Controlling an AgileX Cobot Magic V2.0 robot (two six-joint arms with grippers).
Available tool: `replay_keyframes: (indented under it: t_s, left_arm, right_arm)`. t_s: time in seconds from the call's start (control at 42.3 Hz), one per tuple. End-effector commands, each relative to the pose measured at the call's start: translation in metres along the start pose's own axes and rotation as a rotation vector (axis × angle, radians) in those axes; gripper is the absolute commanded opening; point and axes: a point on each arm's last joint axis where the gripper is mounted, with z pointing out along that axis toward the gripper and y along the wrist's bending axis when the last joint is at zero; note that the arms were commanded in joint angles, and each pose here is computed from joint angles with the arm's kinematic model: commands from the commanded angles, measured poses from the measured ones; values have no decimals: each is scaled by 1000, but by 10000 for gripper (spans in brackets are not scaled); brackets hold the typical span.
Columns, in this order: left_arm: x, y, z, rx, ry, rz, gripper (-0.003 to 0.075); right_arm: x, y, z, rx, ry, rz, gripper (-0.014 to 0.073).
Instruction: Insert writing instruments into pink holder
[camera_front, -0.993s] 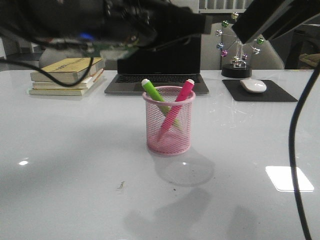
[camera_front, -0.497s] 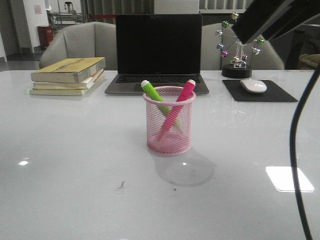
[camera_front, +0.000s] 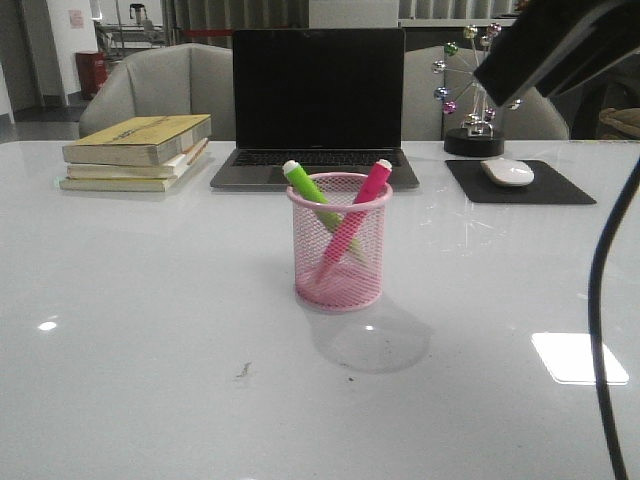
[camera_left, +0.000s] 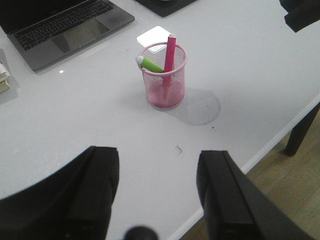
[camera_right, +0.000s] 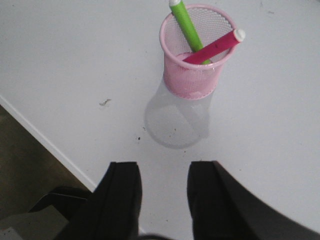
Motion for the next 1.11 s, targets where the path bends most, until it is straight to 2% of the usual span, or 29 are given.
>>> replay_keyframes:
  t_s: [0.0,0.307,0.639,0.733,0.781,0.97,1.088]
  left_arm:
    - [-2,0,-8,-13,-107,-5,419]
    - [6,-1,-9,-13,-108,-5,419]
    - [6,-1,-9,-12,-102,-5,400]
    - [7,-1,-9,-12,-95,-5,353]
    - [7,-1,-9,-11,-93,-5,320]
    - [7,-1,-9,-11,-93,-8,89]
    - [8,-1,-9,-6,-84,-32,99]
  right_arm:
    - [-9,0,-10,3,-62,-13,361]
    - [-4,1,-18,9,-68,-24,361]
    - [56,1,-61,51,-133,28,361]
    - [74,-3,-72,107,-130,32,349]
    - [81,-4,-75,123,-124,41,308]
    - [91,-4,-84,129,-134,44,45]
    - [91,-4,-84,129,-134,44,69]
